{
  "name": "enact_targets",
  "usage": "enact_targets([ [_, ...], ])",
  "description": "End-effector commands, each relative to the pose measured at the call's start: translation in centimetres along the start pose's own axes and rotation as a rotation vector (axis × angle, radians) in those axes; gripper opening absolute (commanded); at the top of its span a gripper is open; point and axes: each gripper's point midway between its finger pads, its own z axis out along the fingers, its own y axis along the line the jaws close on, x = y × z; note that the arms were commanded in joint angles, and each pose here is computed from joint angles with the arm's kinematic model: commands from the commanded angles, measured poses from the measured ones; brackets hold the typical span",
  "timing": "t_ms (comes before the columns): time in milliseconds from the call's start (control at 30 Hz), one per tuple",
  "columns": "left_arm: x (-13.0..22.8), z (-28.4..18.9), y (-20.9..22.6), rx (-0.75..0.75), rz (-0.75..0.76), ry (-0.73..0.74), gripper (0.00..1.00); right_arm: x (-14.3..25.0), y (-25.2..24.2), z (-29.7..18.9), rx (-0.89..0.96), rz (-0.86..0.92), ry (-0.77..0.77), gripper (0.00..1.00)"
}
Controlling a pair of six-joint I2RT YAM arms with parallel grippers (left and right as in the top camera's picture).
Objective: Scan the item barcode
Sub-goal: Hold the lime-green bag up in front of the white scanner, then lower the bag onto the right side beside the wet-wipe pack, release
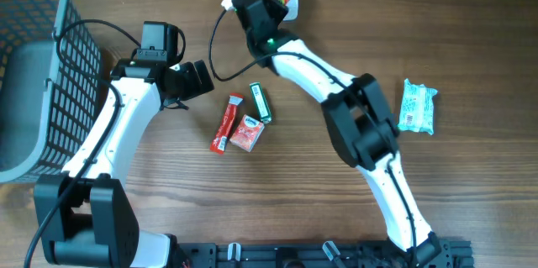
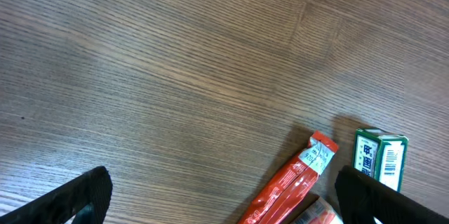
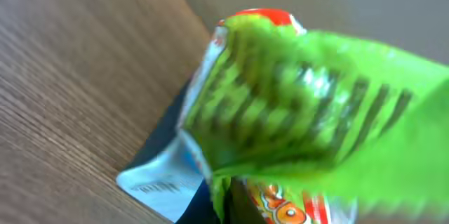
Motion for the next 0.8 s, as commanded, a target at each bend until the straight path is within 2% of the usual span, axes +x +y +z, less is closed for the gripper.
enact_targets([
  [0,-0.1,0.2,0.1,-0.008,0.003,0.002,1.0,-3.8,-8.1,-5.2,-0.008,0.225,-0.106,0.04],
  [133,-0.1,0.2,0.1,-0.008,0.003,0.002,1.0,-2.1,-13.8,-10.4,-0.052,0.389,-0.042,0.04],
  [267,-0.1,0.2,0.1,-0.008,0.003,0.002,1.0,3.2,-16.6,-14.2,-0.12,0.529,0.127,0.04],
  [300,-0.1,0.2,0.1,-0.007,0.003,0.002,1.0,4.3,-16.6,-14.6,-0.143,0.546,0.164,0.04],
  [333,-0.1,0.2,0.1,-0.008,0.003,0.002,1.0,7.6,-16.1,-15.4,-0.215,0.576,0.276,0.04],
  [433,-0.1,0.2,0.1,-0.007,0.003,0.002,1.0,13.4,-14.4,-16.3,-0.347,0.623,0.483,0.04],
  [500,-0.1,0.2,0.1,-0.008,0.003,0.002,1.0,18.6,-12.8,-16.8,-0.423,0.69,0.658,0.04],
  [633,-0.1,0.2,0.1,-0.008,0.003,0.002,1.0,25.8,-10.3,-16.7,-0.429,0.741,0.865,0.05],
  [667,-0.1,0.2,0.1,-0.008,0.003,0.002,1.0,27.6,-9.6,-16.5,-0.43,0.748,0.903,0.14],
  [700,-0.1,0.2,0.1,-0.008,0.003,0.002,1.0,29.6,-9.0,-16.2,-0.412,0.757,0.936,0.39],
  [733,-0.1,0.2,0.1,-0.008,0.003,0.002,1.0,30.9,-8.9,-15.9,-0.39,0.762,0.956,0.49],
  [767,-0.1,0.2,0.1,-0.008,0.003,0.002,1.0,32.5,-9.0,-15.6,-0.36,0.771,0.976,0.65],
])
